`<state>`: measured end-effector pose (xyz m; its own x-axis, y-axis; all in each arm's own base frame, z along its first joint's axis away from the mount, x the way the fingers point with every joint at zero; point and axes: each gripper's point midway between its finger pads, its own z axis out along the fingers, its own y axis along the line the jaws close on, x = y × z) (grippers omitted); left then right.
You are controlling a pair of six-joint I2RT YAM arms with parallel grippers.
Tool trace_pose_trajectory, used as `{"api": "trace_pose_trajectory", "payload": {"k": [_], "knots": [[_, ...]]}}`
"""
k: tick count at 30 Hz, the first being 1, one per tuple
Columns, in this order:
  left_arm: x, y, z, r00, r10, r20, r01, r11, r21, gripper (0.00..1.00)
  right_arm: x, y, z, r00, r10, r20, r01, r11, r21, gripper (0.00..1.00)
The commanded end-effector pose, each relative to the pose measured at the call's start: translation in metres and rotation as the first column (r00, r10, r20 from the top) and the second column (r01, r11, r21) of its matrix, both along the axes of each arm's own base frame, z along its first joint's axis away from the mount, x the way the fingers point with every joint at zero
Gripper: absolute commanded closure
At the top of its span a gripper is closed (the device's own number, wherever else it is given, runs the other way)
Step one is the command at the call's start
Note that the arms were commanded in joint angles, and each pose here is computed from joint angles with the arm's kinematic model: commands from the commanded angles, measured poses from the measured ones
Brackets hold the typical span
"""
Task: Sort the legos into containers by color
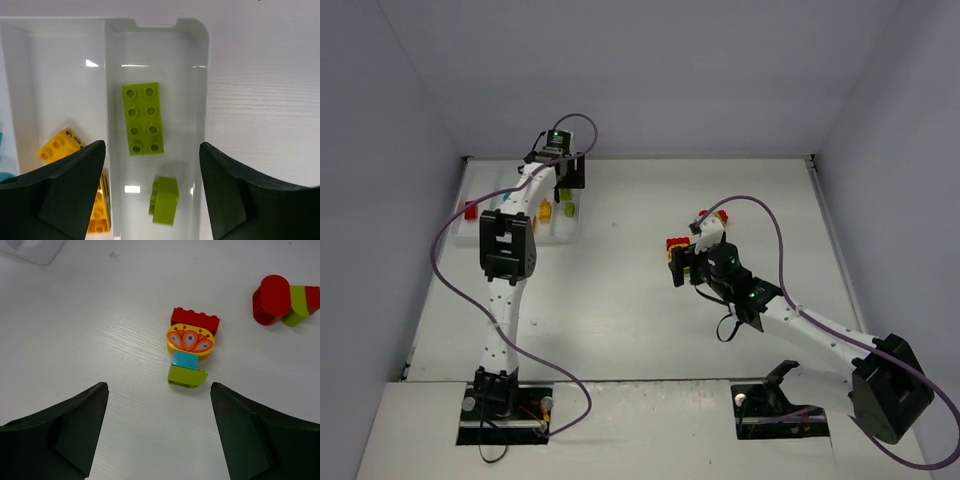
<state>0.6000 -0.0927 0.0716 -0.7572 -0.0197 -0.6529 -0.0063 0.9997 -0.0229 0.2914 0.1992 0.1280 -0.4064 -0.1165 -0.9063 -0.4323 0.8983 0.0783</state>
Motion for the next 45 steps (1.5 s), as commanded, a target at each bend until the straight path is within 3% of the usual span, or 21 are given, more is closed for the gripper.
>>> {"api": "trace_pose_trajectory", "payload": {"k": [1, 6, 7, 11, 13, 16, 17, 21, 34, 38, 40, 44, 45], "knots": [[-0.001, 0.003, 0.107, 0.982, 0.012, 0.188, -0.004, 0.999, -0.046, 0.3, 0.026, -0.015, 0.025, 0.99, -0.132, 0.038, 0.13, 0.99, 0.05, 0.19], [-0.039, -0.012, 0.161, 0.974, 0.002, 0.227, 0.028, 0.991, -0.13, 0.23, 0.05, -0.028, 0.011, 0.976, -0.215, -0.036, 0.215, 0.977, -0.005, 0.01], [-0.053, -0.014, 0.193, 0.961, 0.001, 0.277, 0.043, 0.987, -0.154, 0.22, 0.056, -0.026, 0.015, 0.976, -0.216, -0.039, 0.216, 0.976, -0.003, 0.0], [-0.101, -0.025, 0.236, 0.946, 0.005, 0.325, 0.087, 0.96, -0.267, 0.14, 0.077, -0.023, -0.004, 0.969, -0.228, -0.096, 0.225, 0.973, -0.044, 0.0], [-0.134, -0.032, 0.242, 0.949, -0.012, 0.315, 0.121, 0.936, -0.329, 0.13, 0.082, -0.021, -0.012, 0.965, -0.232, -0.118, 0.227, 0.972, -0.056, 0.0], [-0.175, -0.026, 0.251, 0.95, -0.02, 0.313, 0.13, 0.934, -0.334, 0.13, 0.093, -0.016, -0.024, 0.958, -0.242, -0.153, 0.233, 0.97, -0.075, 0.0], [-0.188, -0.022, 0.231, 0.964, -0.031, 0.264, 0.117, 0.941, -0.318, 0.13, 0.097, -0.013, -0.031, 0.956, -0.239, -0.167, 0.228, 0.97, -0.084, 0.0], [-0.229, -0.017, 0.226, 0.951, -0.054, 0.304, 0.153, 0.938, -0.312, 0.13, 0.104, -0.007, -0.049, 0.949, -0.242, -0.202, 0.225, 0.969, -0.104, 0.0], [-0.239, -0.02, 0.191, 0.956, -0.093, 0.279, 0.184, 0.929, -0.32, 0.13, 0.111, -0.001, -0.095, 0.926, -0.257, -0.277, 0.221, 0.963, -0.157, 0.01], [-0.239, -0.019, 0.189, 0.956, -0.096, 0.277, 0.185, 0.931, -0.315, 0.14, 0.109, -0.002, -0.102, 0.921, -0.26, -0.289, 0.219, 0.961, -0.167, 0.06], [-0.239, -0.021, 0.188, 0.957, -0.104, 0.272, 0.192, 0.927, -0.321, 0.13, 0.109, -0.002, -0.104, 0.922, -0.258, -0.29, 0.217, 0.962, -0.165, 0.14], [-0.24, -0.03, 0.191, 0.945, -0.138, 0.295, 0.24, 0.908, -0.343, 0.13, 0.104, -0.003, -0.107, 0.925, -0.246, -0.292, 0.203, 0.965, -0.168, 0.38], [-0.24, -0.031, 0.191, 0.944, -0.144, 0.296, 0.246, 0.905, -0.346, 0.13, 0.105, -0.002, -0.107, 0.928, -0.24, -0.285, 0.199, 0.966, -0.163, 0.53]]}}
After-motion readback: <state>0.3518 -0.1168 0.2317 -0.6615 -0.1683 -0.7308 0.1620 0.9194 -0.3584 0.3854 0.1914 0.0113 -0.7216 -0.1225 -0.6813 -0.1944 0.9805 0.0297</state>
